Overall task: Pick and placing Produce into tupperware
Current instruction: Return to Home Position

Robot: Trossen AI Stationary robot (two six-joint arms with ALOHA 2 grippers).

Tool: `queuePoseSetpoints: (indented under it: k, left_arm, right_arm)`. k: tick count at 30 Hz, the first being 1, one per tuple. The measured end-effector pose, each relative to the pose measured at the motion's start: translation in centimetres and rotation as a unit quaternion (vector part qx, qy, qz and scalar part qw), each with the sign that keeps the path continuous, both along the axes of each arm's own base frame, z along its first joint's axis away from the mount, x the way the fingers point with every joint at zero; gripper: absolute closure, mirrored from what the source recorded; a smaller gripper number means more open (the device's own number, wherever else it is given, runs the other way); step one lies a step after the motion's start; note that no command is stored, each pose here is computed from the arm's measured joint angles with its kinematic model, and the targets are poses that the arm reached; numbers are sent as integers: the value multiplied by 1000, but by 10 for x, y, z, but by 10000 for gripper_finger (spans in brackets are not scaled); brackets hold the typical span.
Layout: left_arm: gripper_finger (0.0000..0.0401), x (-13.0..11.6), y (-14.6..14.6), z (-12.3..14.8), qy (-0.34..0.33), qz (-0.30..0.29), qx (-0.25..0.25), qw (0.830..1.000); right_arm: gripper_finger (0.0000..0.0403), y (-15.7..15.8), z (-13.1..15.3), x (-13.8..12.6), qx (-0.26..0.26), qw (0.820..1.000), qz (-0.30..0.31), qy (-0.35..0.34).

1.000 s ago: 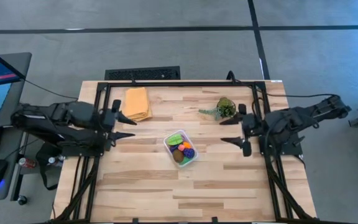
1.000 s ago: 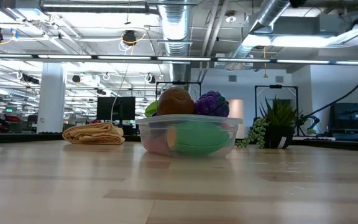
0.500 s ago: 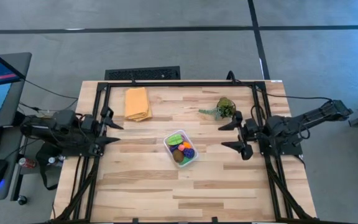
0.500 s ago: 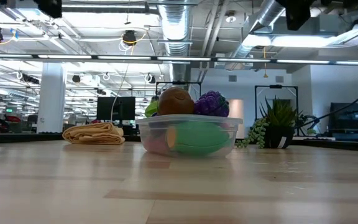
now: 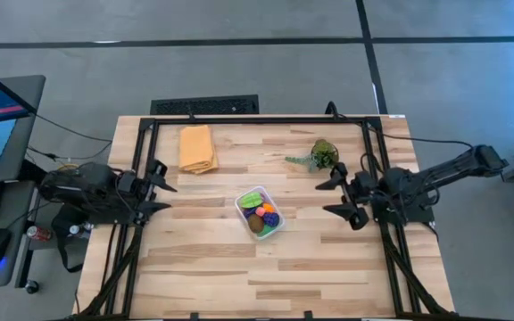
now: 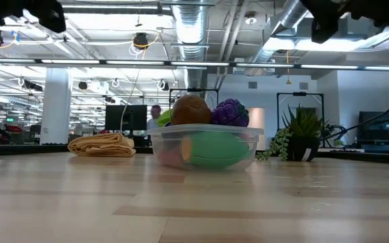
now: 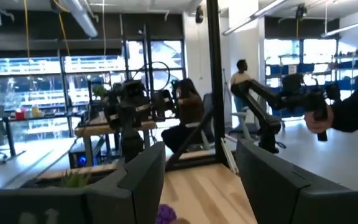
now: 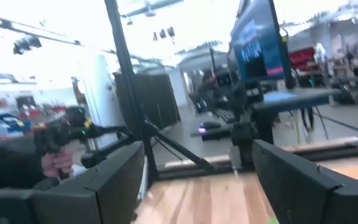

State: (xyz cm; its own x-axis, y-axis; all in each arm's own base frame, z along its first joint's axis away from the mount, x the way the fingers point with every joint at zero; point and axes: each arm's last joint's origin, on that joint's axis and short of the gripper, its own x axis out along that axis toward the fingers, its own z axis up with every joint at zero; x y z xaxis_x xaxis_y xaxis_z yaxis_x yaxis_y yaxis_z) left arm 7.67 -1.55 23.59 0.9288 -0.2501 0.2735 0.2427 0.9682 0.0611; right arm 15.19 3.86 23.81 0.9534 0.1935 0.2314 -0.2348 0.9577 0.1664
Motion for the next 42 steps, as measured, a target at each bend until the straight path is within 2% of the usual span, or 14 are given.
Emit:
queuePoseSetpoints:
  k: [7,14,19,23,33,37,39,42]
  left_arm:
    - [211,4,-2,-11,-69,-20,15,997]
    - [211,5,-1,-20,-139,21,18,990]
    - [211,6,2,-20,-140,46,21,989]
    - [211,7,6,-21,-131,63,19,989]
    - [211,9,11,-25,-102,34,13,994]
    - [211,11,13,-29,-80,32,2,996]
    - [211,10,15,-28,-83,34,2,996]
    - [211,9,16,-26,-91,31,5,995]
  right_arm:
    - [81,-2,-16,-10,23,999,8,-47]
    - [81,-7,-16,-11,30,998,-1,-59]
    - [81,-21,-17,-7,48,997,-16,-53]
    - [81,-33,-20,-4,56,998,-3,-41]
    - [81,-39,-28,3,42,999,8,-9]
    - [81,-45,-39,2,48,999,-11,10]
    - [81,-51,-39,-1,55,998,-23,-3]
    - [81,-58,-33,-8,39,997,-11,-58]
